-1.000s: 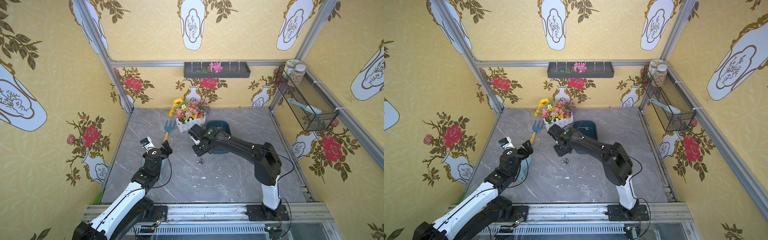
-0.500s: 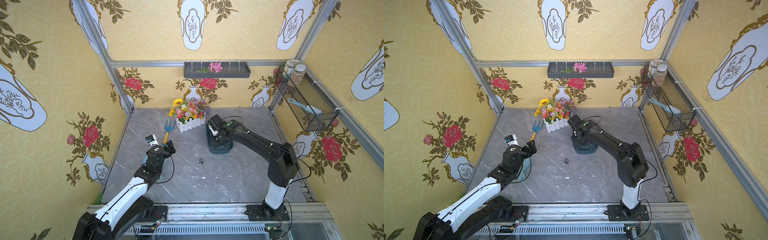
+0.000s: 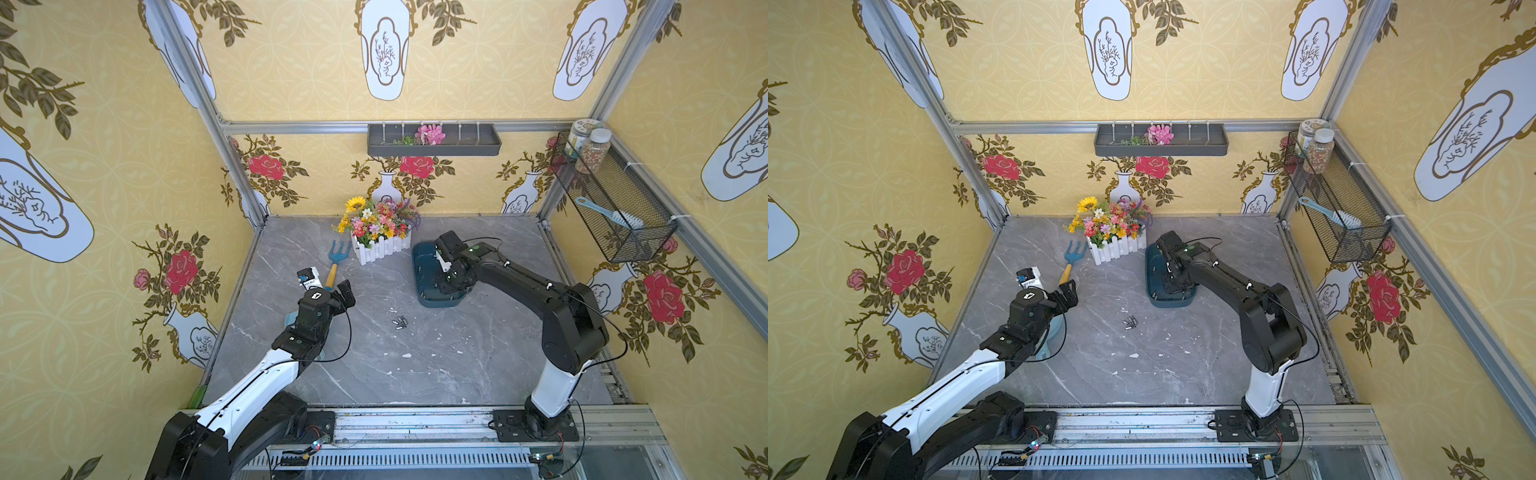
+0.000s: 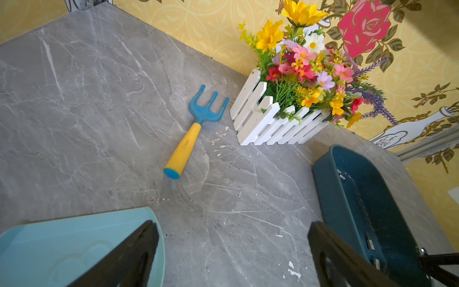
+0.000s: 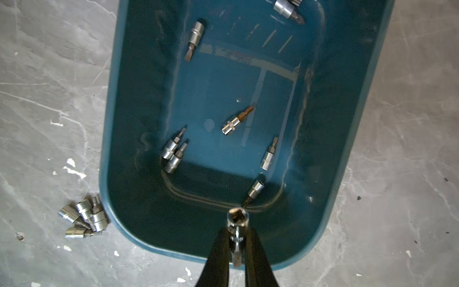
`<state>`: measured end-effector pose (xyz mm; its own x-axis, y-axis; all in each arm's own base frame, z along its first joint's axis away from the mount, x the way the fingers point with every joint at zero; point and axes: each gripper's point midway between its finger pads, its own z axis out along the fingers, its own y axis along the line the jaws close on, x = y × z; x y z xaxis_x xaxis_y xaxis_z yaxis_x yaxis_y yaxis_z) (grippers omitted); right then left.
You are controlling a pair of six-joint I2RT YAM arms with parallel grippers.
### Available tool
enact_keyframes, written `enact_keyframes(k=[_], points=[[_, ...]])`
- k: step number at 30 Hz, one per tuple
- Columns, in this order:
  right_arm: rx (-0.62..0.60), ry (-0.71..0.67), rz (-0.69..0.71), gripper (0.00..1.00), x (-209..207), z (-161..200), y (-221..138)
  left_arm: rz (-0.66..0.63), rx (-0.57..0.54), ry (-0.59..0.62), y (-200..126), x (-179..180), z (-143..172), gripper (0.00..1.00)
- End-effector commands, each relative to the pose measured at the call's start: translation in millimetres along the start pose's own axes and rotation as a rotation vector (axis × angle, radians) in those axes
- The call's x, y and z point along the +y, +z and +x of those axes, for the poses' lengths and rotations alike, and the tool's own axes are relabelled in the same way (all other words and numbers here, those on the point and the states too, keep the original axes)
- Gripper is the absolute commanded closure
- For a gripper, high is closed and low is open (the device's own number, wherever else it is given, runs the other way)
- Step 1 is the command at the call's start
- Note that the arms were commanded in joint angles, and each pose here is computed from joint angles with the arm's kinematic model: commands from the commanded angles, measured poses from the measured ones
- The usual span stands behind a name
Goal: Put the bit on the desktop into the storage box
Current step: Place the screwdriver bit in the storage box.
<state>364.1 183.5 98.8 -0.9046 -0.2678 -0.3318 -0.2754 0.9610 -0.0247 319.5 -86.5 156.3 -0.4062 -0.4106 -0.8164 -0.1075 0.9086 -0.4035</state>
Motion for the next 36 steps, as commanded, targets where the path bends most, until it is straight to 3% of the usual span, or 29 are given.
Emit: enact_keyframes(k=[1,25,36], points=[[-0.021,0.021,-0.002,0.94,-2.9,-4.5,5.7,0.03,-0.005,0.006,0.9,-6.8,-2.9,0.0],[0.001,0.026,0.027,0.88,-12.5,1.1,15.7,0.03,0.011,0.013,3.0,-7.6,-0.1,0.0],[-0.022,0.027,0.028,0.71,-13.9,-1.2,4.1,0.02,0.016,0.021,1.6,-6.5,-1.3,0.0]])
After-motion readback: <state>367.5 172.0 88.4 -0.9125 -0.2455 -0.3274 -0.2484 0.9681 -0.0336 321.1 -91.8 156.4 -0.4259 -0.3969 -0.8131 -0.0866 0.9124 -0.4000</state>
